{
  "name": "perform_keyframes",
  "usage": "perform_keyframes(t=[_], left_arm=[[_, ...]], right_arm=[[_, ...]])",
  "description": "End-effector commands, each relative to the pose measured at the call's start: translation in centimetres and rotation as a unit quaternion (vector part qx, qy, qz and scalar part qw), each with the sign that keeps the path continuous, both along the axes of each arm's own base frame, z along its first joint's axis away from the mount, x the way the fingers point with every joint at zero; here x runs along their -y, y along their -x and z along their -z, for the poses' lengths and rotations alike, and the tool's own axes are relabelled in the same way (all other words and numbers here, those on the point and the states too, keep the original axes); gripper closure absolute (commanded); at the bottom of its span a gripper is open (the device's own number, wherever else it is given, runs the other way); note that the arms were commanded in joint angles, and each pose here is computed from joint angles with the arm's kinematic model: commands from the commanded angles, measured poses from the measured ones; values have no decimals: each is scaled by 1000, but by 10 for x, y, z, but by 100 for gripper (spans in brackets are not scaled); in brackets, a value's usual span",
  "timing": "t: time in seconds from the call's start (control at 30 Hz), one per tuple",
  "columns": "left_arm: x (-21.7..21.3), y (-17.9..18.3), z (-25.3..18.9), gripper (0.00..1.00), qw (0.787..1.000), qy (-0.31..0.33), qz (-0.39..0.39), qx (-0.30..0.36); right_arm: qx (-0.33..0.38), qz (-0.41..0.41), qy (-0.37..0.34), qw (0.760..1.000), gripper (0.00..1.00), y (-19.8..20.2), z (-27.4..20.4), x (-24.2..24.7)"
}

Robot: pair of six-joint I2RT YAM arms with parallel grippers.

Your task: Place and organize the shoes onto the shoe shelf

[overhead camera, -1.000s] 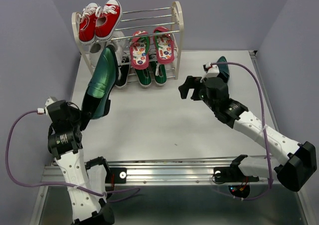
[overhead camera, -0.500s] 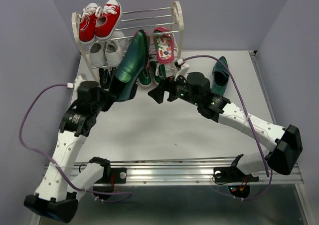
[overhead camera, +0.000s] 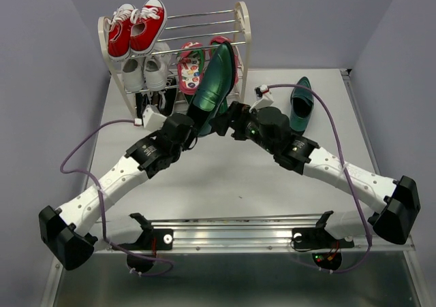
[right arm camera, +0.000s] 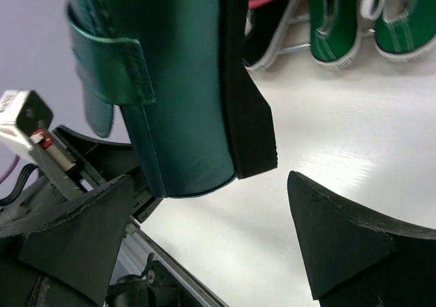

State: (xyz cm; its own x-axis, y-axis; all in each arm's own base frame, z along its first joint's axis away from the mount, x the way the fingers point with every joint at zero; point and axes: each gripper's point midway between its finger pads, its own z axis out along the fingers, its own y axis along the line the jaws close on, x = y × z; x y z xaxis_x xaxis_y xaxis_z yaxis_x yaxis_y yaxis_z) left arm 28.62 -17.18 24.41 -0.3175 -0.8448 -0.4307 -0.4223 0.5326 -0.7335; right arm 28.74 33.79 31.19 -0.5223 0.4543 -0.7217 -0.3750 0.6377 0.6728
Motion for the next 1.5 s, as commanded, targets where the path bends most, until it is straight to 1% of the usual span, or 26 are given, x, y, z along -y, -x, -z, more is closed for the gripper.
perform_keyframes(t=[0.0,0.13,0.17,0.23,0.33,0.37,0.5,0.53,0.57,0.6,0.7,0.73,0.77,0.8,0.83,0.87,0.97,1.0,1.13,1.17,1.2,1.27,1.33,1.4,1.43,1.47], left_arm=[[14,-29,-61,100,983,122,-89,101],[33,-30,-56,100,980,130,-109,100],[35,-31,-59,100,978,145,-116,99],[39,-31,-56,100,979,138,-120,95],[51,-30,-54,100,979,132,-119,95],[53,-29,-54,100,980,132,-116,94],[56,-26,-47,100,980,135,-122,85],[53,-26,-49,100,978,133,-129,91],[52,-25,-50,100,978,131,-131,92],[51,-24,-50,100,979,126,-131,93],[51,-22,-52,100,980,120,-129,95],[51,-22,-52,96,982,111,-121,95],[53,-21,-55,85,983,106,-112,98],[53,-21,-55,60,985,97,-105,98],[55,-18,-55,41,986,95,-94,96],[55,-17,-54,29,988,88,-85,94],[61,-9,-55,16,994,48,-24,97],[63,-5,-56,9,994,45,-9,96],[62,14,-70,7,991,59,50,110],[60,18,-70,2,990,58,57,113],[59,21,-72,1,989,55,67,116],[52,32,-78,1,987,43,93,126],[45,43,-83,1,983,35,118,134],[39,52,-78,1,982,14,137,131],[32,58,-81,1,981,13,140,133],[12,66,-72,1,984,-16,131,117]], right_arm=[[-44,49,10,998,1,-6,22,7],[-32,62,39,997,4,-8,15,0],[-33,58,44,997,4,-6,16,-4],[-40,60,58,996,5,-5,25,-7],[-41,66,69,995,16,-9,30,-12],[-43,66,74,994,24,-10,33,-13],[-48,71,80,993,46,-14,39,-16],[-46,73,86,993,58,-16,41,-16],[-44,75,89,992,58,-17,41,-16],[-43,79,93,992,70,-18,40,-15],[-36,88,112,989,86,-23,42,-12],[-26,97,122,987,93,-26,39,-8],[-22,105,131,986,99,-27,38,-4],[-7,107,137,985,99,-29,29,-2],[2,115,143,983,99,-32,24,2],[9,117,147,982,99,-33,19,4],[29,118,158,980,99,-34,3,8],[33,115,162,980,99,-34,0,8],[51,104,175,978,99,-40,-15,10],[56,97,173,979,99,-39,-22,8],[59,95,175,978,99,-42,-26,10],[67,84,187,976,99,-45,-31,12],[86,76,188,975,99,-47,-49,15],[96,74,187,975,99,-48,-62,18],[110,78,179,975,99,-48,-81,19],[124,87,172,973,99,-54,-100,22]])
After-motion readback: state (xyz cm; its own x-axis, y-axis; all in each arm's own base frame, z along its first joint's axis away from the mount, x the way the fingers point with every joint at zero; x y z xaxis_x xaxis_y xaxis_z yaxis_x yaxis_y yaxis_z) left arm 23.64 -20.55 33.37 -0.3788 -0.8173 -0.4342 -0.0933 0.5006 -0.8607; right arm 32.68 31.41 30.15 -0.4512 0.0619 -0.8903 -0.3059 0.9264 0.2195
